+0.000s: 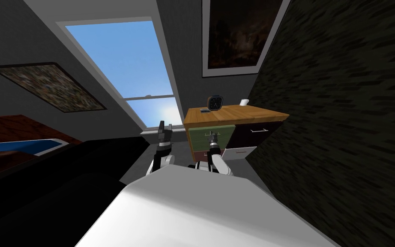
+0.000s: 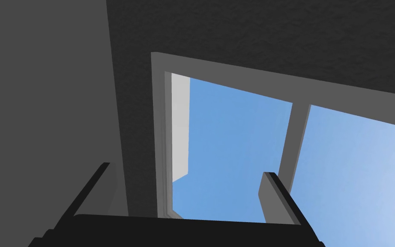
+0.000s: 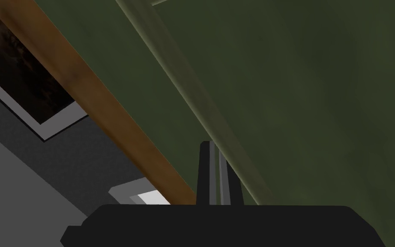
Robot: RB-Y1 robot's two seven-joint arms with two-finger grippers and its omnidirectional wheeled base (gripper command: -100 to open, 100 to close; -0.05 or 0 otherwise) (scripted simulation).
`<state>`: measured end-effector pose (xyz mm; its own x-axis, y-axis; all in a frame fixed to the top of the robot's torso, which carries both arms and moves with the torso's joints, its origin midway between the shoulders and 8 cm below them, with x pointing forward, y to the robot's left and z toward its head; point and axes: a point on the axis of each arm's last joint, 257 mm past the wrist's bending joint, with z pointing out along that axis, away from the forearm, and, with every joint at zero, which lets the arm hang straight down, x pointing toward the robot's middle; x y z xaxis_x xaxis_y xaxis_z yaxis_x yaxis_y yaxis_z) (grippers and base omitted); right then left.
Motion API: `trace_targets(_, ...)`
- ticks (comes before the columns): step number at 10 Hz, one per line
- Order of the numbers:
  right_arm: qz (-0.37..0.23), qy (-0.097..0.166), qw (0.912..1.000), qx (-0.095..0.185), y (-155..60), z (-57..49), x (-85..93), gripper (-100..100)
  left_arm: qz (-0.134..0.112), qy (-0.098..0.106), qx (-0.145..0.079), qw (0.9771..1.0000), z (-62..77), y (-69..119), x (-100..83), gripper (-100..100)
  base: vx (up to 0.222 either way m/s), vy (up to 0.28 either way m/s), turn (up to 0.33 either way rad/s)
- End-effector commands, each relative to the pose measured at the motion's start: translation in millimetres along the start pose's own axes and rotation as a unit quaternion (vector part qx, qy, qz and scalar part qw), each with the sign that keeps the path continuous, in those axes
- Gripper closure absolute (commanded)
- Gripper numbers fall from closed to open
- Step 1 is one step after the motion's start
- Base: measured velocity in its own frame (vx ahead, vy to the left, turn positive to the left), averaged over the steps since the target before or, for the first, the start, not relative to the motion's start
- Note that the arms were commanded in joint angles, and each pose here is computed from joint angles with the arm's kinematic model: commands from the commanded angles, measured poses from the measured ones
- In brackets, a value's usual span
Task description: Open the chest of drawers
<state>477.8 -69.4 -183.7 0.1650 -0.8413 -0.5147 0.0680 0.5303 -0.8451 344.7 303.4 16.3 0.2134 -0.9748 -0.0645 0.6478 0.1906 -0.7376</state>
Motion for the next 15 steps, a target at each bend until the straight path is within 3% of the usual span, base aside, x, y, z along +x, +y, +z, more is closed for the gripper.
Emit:
trace_targets(1,-0.036,0.006,0.9993,-0.006,14.9,-4.2,5.4,-100,0.0,0.0,0.0,1.0,0.0,0.0,0.0,0,-0.023,-0.017,0.029)
trace_targets(6,-0.133,-0.004,0.991,0.011,23.9,-9.6,0.0,-100,0.0,0.0,0.0,1.0,0.0,0.0,0.0,0,-0.053,-0.022,0.039)
trace_targets(10,-0.133,-0.004,0.991,0.011,23.9,-9.6,0.0,-100,0.0,0.0,0.0,1.0,0.0,0.0,0.0,0,-0.012,-0.005,-0.001)
trace_targets(15,-0.208,-0.016,0.9777,0.024,28.5,-15.3,0.7,-100,0.0,0.0,0.0,1.0,0.0,0.0,0.0,0,-0.03,-0.01,0.023)
